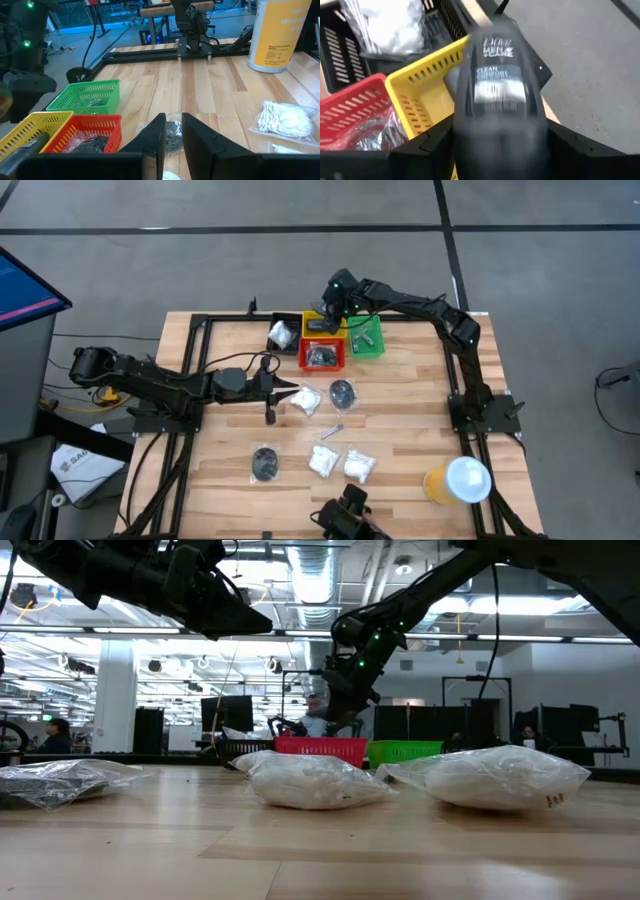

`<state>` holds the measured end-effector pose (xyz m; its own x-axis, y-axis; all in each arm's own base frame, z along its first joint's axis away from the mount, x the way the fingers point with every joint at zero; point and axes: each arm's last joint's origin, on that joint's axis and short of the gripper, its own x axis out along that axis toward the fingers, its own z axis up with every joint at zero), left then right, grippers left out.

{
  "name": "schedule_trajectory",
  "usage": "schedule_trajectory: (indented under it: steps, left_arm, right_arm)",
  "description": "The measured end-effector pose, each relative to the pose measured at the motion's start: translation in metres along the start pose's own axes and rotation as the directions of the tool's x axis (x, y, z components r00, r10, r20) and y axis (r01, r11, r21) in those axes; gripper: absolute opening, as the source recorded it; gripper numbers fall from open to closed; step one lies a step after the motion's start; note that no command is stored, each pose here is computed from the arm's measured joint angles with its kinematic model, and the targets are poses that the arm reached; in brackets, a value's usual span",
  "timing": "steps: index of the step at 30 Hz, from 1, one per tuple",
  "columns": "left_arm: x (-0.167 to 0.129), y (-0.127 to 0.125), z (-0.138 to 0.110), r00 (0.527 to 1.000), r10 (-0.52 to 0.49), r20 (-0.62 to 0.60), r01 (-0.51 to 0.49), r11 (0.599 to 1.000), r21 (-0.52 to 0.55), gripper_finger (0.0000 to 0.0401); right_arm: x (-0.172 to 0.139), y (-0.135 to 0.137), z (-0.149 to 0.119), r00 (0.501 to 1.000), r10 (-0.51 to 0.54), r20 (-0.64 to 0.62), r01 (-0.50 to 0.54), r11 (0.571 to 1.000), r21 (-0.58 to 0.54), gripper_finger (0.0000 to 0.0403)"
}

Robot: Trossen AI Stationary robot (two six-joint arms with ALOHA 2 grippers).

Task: Pick & Place Travel size toiletries
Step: Put the black deodorant into the yellow bin

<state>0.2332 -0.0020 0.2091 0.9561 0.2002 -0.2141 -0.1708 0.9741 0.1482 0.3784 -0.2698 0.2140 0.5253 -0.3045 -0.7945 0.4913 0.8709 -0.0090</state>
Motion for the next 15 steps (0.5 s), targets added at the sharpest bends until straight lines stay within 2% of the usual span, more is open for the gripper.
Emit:
schedule_trajectory:
  steps: [6,9,11,15]
  left_arm:
    - [0.0000,0.0000,0.0000,1.000,0.000,0.000,0.000,1.000,0.000,0.0054]
    - [0.0000,-0.0001,0.0000,1.000,0.000,0.000,0.000,1.000,0.000,0.0054]
    - [0.0000,0.0000,0.0000,1.000,0.000,0.000,0.000,1.000,0.000,0.0054]
    - [0.0000,0.0000,0.0000,1.000,0.000,0.000,0.000,1.000,0.000,0.0054]
  right_arm:
    - [0.0001,0.0000,-0.0009,1.000,-0.001,-0.008,0.001,1.000,-0.011,0.0186]
    - [0.0001,0.0000,-0.0013,1.000,-0.003,-0.013,0.002,1.000,-0.011,0.0182]
    - [0.0001,0.0000,-0.0011,1.000,-0.003,-0.011,0.003,1.000,-0.011,0.0193]
    - [0.0001,0.0010,-0.0009,1.000,-0.002,-0.010,0.002,1.000,-0.013,0.0245]
